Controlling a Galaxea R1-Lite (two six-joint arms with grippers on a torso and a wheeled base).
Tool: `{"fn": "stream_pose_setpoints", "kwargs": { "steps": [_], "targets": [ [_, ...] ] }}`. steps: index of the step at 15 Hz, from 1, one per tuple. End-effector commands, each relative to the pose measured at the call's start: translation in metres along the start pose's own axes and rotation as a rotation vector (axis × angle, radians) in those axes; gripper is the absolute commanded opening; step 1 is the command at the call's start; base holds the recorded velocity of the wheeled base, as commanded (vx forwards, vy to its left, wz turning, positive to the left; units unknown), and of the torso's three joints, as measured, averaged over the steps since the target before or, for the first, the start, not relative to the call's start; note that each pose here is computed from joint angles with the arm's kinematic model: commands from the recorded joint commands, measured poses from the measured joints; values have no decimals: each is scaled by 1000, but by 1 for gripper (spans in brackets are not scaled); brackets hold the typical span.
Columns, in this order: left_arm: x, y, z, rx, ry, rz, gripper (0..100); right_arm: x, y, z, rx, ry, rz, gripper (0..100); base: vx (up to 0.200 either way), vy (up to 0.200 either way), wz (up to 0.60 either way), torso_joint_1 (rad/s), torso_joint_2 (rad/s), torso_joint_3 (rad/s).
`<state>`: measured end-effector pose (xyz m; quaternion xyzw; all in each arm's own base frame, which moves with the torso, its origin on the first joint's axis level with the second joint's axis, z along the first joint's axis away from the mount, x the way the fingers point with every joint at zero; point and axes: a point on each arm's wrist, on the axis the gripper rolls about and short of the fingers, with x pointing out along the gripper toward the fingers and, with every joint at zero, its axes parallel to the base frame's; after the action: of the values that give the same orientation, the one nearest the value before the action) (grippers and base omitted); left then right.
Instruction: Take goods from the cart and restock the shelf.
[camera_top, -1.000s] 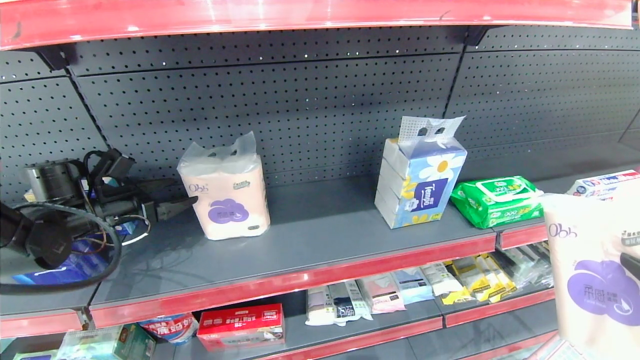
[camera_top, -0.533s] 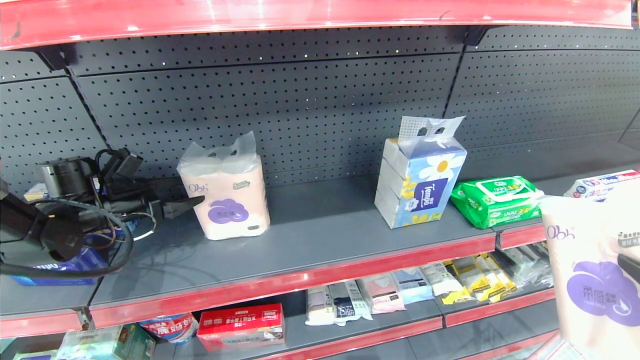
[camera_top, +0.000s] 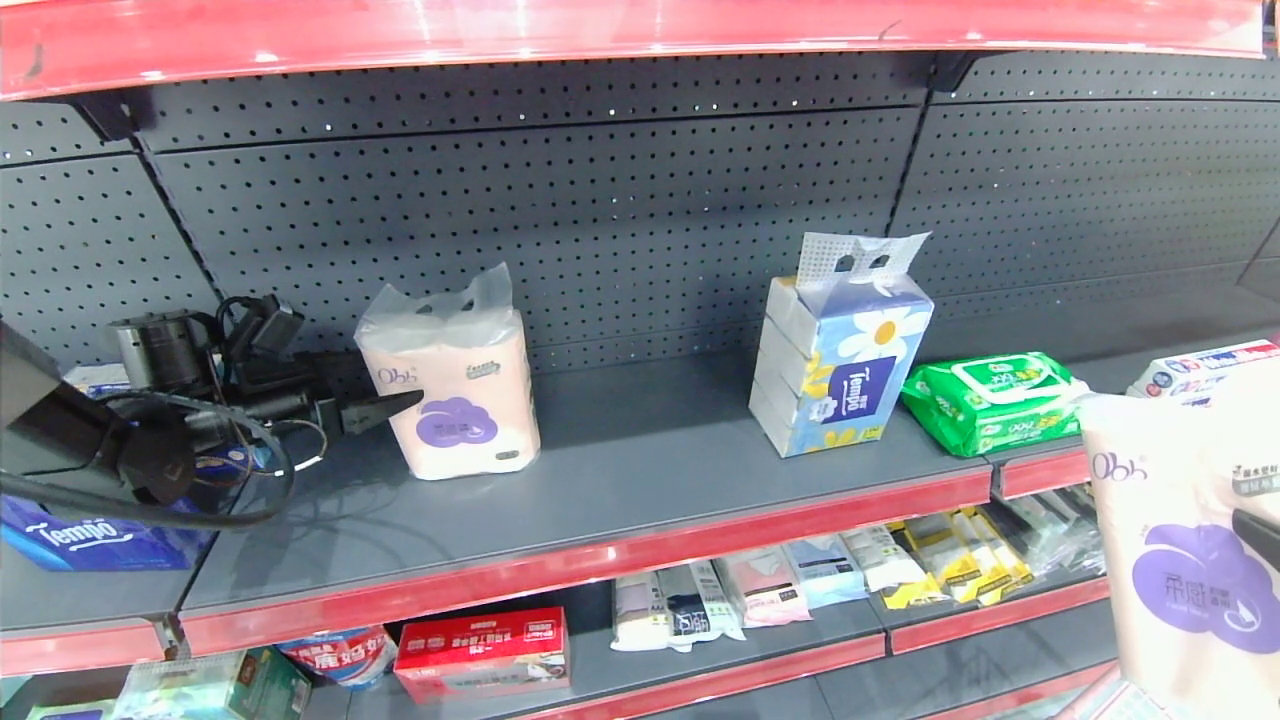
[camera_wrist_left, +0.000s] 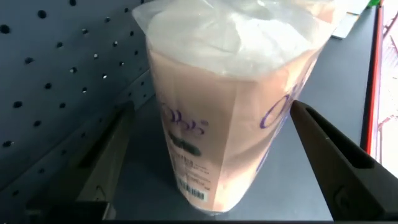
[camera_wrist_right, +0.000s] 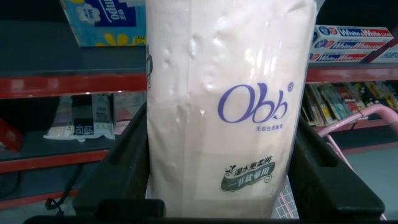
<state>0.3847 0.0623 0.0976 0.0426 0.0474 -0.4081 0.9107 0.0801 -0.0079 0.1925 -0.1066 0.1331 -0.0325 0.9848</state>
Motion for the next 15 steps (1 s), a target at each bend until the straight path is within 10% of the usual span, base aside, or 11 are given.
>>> {"fn": "stream_pose_setpoints", "kwargs": {
  "steps": [1, 15],
  "targets": [
    [7, 2, -3, -1, -1, -16, 100, 0, 0, 0, 0, 1, 1, 0, 0, 0, 0, 0, 0, 0],
    [41, -3, -6, -26, -19, -133, 100, 0, 1, -1, -10, 5, 5, 0, 0, 0, 0, 0, 0, 0]
  ]
}}
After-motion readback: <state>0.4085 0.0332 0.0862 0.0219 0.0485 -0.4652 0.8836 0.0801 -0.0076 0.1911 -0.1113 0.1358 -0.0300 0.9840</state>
